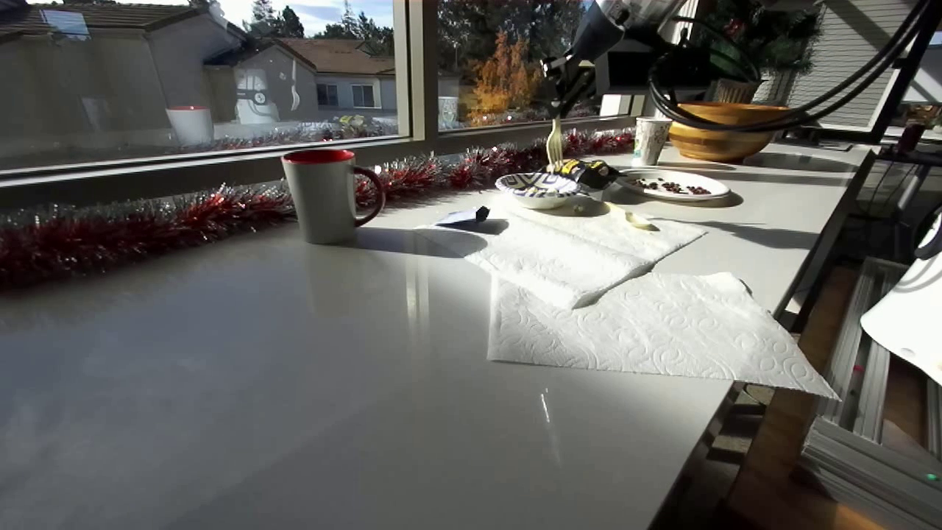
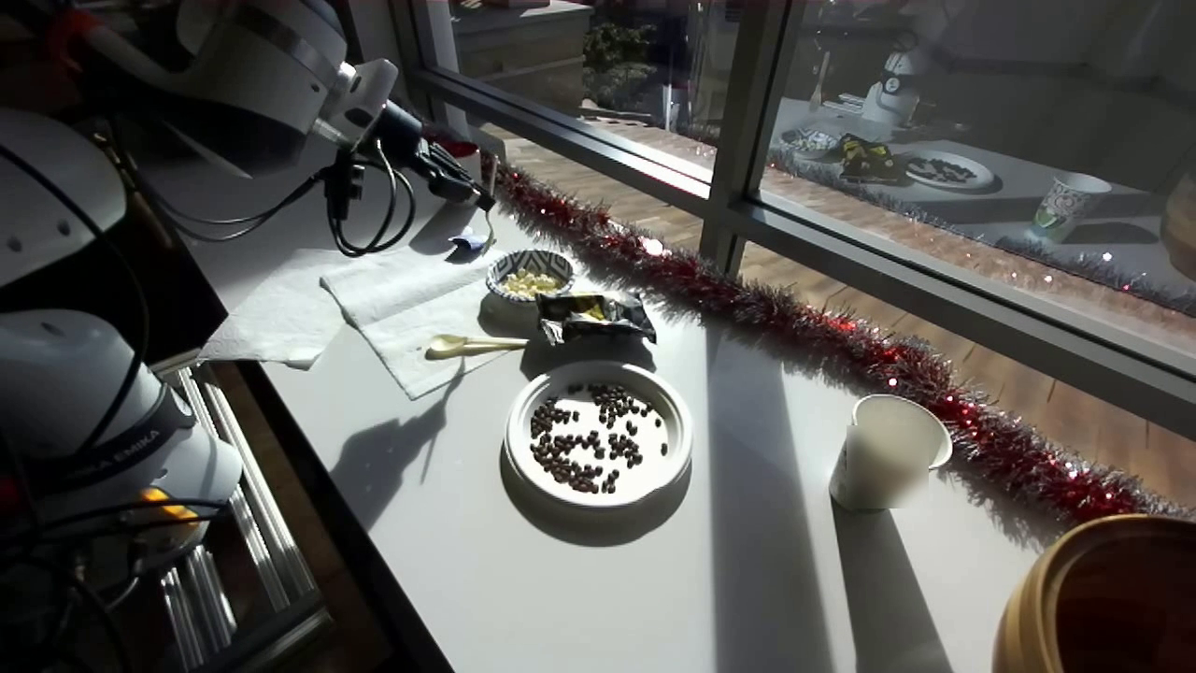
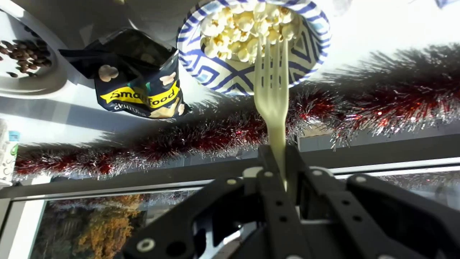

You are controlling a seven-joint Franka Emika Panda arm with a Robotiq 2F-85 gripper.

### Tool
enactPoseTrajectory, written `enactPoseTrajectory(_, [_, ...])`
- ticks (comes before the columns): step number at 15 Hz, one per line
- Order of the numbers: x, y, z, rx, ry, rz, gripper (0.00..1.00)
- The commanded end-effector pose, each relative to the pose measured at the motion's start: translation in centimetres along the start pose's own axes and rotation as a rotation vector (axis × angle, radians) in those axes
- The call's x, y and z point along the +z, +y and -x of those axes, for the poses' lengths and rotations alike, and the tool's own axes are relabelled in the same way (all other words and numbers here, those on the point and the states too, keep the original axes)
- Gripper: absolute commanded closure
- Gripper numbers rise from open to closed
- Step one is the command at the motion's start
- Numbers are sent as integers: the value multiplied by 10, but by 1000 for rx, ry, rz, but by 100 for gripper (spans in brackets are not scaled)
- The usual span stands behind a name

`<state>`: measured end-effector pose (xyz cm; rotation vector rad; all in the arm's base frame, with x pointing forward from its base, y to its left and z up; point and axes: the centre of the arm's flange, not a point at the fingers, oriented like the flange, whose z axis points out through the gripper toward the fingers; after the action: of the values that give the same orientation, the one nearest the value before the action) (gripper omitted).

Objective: Use the fork to put the white object in the bowl

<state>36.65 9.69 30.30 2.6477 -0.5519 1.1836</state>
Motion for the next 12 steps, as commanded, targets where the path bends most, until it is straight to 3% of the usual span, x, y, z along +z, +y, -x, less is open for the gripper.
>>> enactPoseTrajectory(1, [-25,-20,-19,-27,-172,-69,97])
enactPoseTrajectory(6, [-14,-43,6,-96,-357,-146,97])
enactPoseTrajectory(9, [-10,-56,17,-159,-460,-154,97])
enactPoseTrajectory(12, [1,-66,17,-184,-509,-146,97])
